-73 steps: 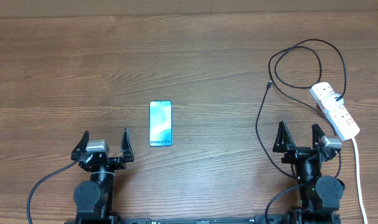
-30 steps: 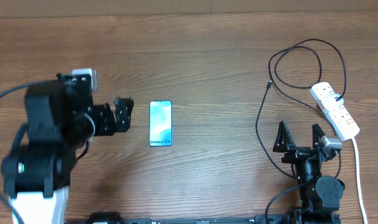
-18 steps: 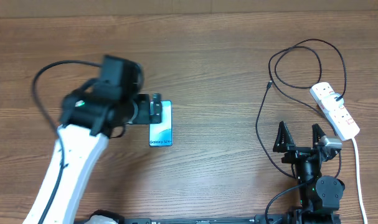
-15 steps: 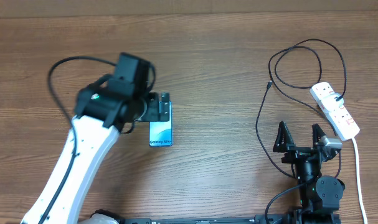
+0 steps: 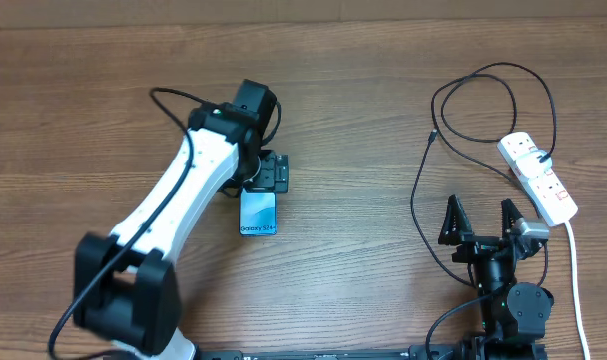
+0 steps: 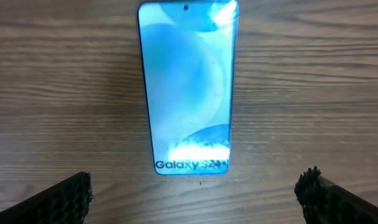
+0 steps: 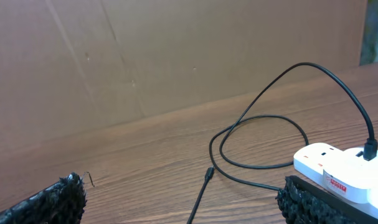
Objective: Plug charger to phone and switch on socket
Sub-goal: 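Move the left gripper over the smartphone and lower onto it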
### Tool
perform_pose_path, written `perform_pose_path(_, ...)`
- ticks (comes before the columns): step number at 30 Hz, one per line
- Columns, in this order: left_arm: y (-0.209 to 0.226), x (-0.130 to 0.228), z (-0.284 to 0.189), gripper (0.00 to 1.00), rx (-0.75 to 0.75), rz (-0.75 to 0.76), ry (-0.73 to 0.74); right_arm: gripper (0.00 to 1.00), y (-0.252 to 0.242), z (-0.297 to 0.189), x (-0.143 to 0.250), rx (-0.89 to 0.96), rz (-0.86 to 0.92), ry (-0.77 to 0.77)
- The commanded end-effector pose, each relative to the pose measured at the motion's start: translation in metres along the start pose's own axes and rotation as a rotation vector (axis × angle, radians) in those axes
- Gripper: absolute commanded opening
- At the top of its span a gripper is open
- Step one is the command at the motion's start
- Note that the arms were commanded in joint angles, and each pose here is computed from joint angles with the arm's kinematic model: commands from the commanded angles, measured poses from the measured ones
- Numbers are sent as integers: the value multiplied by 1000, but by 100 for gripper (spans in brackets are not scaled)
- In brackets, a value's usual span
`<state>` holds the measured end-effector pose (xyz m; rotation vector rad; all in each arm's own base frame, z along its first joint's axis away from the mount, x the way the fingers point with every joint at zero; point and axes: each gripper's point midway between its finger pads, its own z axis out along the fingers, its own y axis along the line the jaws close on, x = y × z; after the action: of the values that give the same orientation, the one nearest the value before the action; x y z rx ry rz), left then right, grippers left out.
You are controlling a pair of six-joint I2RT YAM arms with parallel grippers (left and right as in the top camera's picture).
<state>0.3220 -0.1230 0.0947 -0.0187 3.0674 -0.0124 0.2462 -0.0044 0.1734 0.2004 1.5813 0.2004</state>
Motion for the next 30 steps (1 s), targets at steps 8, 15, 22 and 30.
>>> perform_pose_path(8,-1,-1,37,100,-45,-61,84,100,-2,0,3,8,-1,-1)
perform_pose_path(15,7,-4,54,100,-111,-56,96,100,-2,0,3,8,-1,-1)
perform_pose_path(22,5,-9,79,100,-119,-51,108,100,-2,0,3,8,-1,-1)
perform_pose_path(30,6,-6,93,100,-135,-48,134,100,-2,0,3,8,-1,-1)
